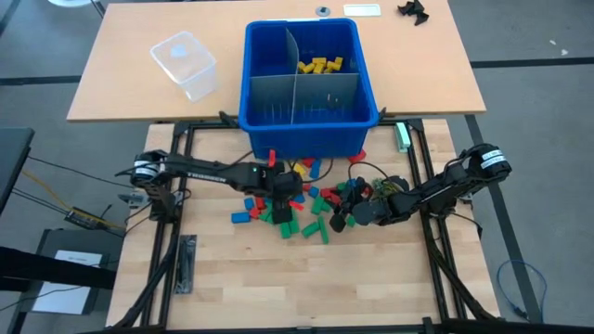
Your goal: Sort Items/Unsort Items
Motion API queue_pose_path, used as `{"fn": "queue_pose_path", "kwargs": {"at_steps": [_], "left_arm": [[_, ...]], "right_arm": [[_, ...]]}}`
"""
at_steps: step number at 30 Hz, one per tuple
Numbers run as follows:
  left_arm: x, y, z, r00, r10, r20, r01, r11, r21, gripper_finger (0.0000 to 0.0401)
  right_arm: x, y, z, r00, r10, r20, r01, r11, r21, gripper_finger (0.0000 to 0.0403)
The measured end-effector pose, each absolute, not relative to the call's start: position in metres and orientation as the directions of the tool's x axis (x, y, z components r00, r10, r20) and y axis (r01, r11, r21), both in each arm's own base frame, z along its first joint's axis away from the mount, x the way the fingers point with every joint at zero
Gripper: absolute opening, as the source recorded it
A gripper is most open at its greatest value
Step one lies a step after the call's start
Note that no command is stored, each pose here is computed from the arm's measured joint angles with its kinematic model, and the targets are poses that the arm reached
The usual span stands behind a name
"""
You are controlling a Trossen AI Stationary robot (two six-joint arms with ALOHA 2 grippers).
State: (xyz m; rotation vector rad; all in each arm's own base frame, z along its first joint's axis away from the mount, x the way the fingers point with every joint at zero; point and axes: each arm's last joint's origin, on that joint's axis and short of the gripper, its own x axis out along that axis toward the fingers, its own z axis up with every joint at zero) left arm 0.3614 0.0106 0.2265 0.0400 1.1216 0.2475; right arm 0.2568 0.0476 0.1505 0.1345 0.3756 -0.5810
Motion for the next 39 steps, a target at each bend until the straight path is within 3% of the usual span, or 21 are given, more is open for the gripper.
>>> {"fn": "queue_pose_path", "kwargs": {"at_steps": [8,16,24,32,39], "left_arm": [[0.367,0.030,0.193,0.416,0.185,-0.890,-0.210,0.972,0.104,0.0227],[0.372,0.046,0.162,0.324,0.205,-0.924,-0.215,0.967,0.139,0.0217],[0.370,0.064,0.160,0.311,0.201,-0.929,-0.259,0.958,0.120,0.0185],[0.366,0.074,0.157,0.315,0.183,-0.931,-0.280,0.956,0.093,0.0183],[0.370,0.076,0.162,0.311,0.257,-0.915,-0.348,0.927,0.141,0.0183]], "right_arm": [[0.257,0.046,0.151,0.768,-0.517,-0.378,0.565,0.825,0.021,0.0171],[0.257,0.046,0.151,0.768,-0.517,-0.379,0.565,0.825,0.020,0.0171],[0.257,0.046,0.151,0.767,-0.517,-0.380,0.565,0.825,0.018,0.0171],[0.257,0.046,0.151,0.767,-0.517,-0.381,0.565,0.825,0.020,0.0171],[0.257,0.046,0.151,0.767,-0.517,-0.381,0.565,0.825,0.019,0.0171]]}}
